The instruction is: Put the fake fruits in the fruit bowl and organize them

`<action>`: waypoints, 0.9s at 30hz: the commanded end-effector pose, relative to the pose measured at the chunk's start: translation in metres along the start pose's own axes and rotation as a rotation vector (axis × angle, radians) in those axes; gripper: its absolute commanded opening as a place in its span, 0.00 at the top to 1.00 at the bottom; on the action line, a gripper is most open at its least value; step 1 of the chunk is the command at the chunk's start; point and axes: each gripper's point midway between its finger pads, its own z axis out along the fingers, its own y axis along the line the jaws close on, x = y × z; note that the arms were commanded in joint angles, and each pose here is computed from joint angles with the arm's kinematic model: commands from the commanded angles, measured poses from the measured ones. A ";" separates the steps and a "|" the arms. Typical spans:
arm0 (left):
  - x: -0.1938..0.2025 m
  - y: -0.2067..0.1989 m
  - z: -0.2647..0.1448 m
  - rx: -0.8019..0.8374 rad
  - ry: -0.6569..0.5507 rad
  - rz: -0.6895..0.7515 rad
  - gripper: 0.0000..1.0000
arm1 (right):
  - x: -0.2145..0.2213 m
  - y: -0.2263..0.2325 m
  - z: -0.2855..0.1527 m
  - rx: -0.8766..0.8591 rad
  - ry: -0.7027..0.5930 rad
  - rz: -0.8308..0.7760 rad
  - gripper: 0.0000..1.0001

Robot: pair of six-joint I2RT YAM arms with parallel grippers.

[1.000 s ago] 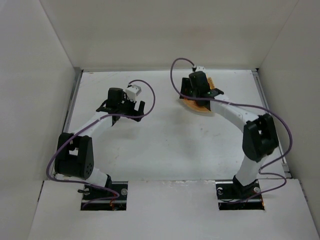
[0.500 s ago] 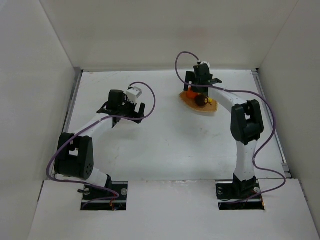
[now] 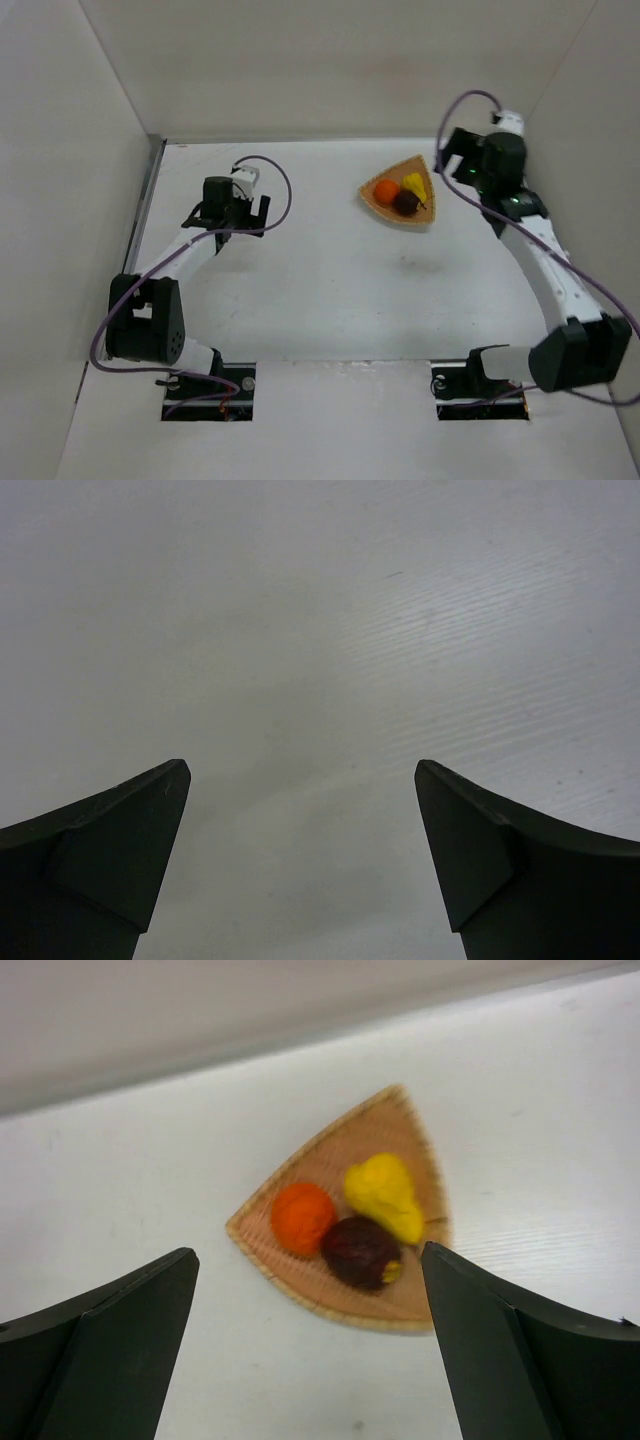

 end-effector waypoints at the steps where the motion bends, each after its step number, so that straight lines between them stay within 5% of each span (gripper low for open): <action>1: -0.036 0.048 -0.023 -0.167 -0.115 -0.068 0.00 | 0.010 -0.090 -0.039 0.148 0.001 0.100 0.00; 4: -0.026 0.070 -0.030 -0.220 -0.114 -0.149 0.00 | 0.033 -0.169 -0.083 0.315 -0.019 0.230 0.00; 8: -0.015 0.088 -0.034 -0.262 -0.106 -0.262 0.00 | 0.058 -0.213 -0.116 0.415 -0.091 0.361 0.00; 27: -0.005 0.110 -0.050 -0.360 -0.092 -0.359 0.01 | 0.101 -0.230 -0.125 0.436 -0.088 0.419 0.00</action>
